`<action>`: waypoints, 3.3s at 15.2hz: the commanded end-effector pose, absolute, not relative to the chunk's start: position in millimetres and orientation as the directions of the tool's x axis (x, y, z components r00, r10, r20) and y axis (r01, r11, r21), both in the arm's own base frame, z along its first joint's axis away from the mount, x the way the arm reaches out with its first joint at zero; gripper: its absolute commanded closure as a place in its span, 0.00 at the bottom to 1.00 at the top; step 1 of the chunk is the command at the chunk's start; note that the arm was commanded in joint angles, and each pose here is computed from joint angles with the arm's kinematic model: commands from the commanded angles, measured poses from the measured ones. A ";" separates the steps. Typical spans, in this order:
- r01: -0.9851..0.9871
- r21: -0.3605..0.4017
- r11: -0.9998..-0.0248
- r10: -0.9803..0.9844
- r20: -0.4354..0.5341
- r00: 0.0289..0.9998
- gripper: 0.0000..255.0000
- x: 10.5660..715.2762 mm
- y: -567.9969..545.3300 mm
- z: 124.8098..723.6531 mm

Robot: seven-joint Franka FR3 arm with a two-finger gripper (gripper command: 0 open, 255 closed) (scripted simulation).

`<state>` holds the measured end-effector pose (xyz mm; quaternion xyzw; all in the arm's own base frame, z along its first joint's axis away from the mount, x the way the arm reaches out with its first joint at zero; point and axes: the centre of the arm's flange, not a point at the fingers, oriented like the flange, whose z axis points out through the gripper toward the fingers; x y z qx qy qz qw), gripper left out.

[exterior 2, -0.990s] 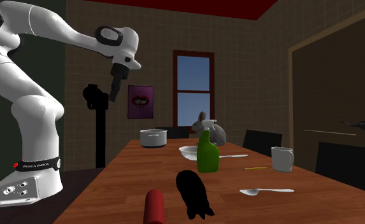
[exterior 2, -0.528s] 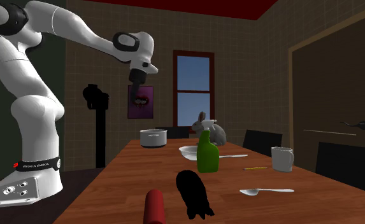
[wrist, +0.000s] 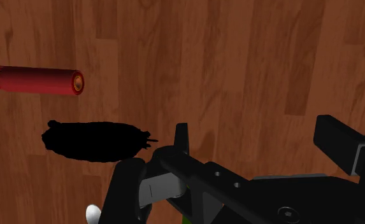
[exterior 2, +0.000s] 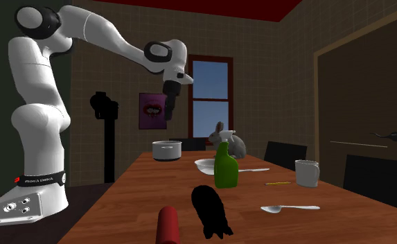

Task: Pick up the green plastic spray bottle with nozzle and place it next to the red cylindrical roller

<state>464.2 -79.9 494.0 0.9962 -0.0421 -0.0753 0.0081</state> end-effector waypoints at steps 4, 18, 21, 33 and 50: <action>-0.118 0.017 -0.993 -0.119 -0.116 0.986 0.00 523.8 -98.9 483.5; -0.212 -0.006 -0.977 -0.212 -0.026 0.977 0.00 679.5 -166.4 463.1; -0.212 -0.006 -0.977 -0.212 -0.026 0.977 0.00 679.1 -166.2 447.3; -0.212 -0.006 -0.977 -0.212 -0.026 0.977 0.00 678.5 -166.0 423.1; -0.212 -0.006 -0.977 -0.212 -0.026 0.977 1.00 678.5 -166.0 454.8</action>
